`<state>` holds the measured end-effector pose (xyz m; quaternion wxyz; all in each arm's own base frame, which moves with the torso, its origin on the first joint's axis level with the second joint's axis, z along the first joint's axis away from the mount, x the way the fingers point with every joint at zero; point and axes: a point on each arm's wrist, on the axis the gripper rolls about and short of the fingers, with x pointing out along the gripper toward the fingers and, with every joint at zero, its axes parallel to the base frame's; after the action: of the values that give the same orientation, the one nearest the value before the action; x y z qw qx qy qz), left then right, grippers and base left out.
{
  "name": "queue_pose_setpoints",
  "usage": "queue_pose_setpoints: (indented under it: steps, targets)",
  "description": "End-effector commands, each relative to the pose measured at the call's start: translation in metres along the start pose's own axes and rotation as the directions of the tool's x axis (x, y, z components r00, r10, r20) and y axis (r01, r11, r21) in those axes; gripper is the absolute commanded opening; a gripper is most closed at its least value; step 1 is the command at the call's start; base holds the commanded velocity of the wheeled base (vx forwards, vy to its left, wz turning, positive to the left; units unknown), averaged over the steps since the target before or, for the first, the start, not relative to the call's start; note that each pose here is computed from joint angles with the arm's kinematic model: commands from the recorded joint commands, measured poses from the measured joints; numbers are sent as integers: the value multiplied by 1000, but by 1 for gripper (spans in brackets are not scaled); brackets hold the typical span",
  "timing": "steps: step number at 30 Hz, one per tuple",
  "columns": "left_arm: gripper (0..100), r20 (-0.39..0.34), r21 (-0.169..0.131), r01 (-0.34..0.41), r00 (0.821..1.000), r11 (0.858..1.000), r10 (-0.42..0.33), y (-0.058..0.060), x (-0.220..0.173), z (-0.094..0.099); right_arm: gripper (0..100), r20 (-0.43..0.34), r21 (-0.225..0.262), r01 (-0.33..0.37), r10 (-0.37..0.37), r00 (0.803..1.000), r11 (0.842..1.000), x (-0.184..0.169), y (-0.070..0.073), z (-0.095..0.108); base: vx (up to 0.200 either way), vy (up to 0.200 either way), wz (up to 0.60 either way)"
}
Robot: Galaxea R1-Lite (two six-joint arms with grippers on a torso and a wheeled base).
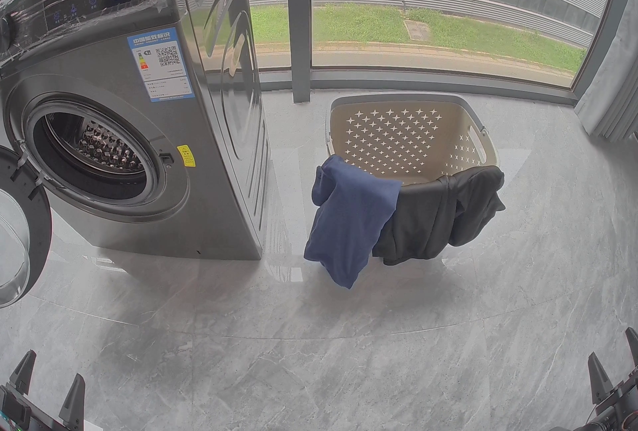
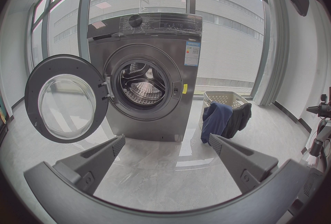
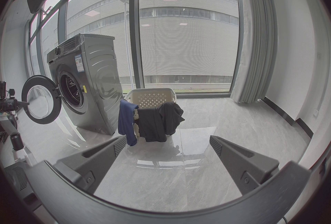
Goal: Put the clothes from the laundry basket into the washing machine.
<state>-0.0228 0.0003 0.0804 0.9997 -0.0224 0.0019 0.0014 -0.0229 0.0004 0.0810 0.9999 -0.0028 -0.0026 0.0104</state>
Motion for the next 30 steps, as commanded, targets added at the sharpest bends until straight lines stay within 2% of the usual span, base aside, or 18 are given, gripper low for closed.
queue_pose_setpoints:
  steps: [1,14,23,30]
  targets:
    - [100,-4,0,-2,1000,1000,2,0,0,-4,100,-2,-1,-1,1,1000,1000,0,0,-5,0,0,0]
    - [100,-4,0,0,1000,1000,0,0,0,-4,100,-4,-2,-4,4,1000,1000,0,0,-5,0,0,0]
    - [100,-4,-1,0,1000,1000,0,0,0,-4,100,-4,-2,-4,4,1000,1000,0,0,-5,0,-200,0]
    - [100,-4,-1,0,1000,1000,0,0,0,-4,100,-2,-2,-5,5,1000,1000,0,0,-5,0,0,0]
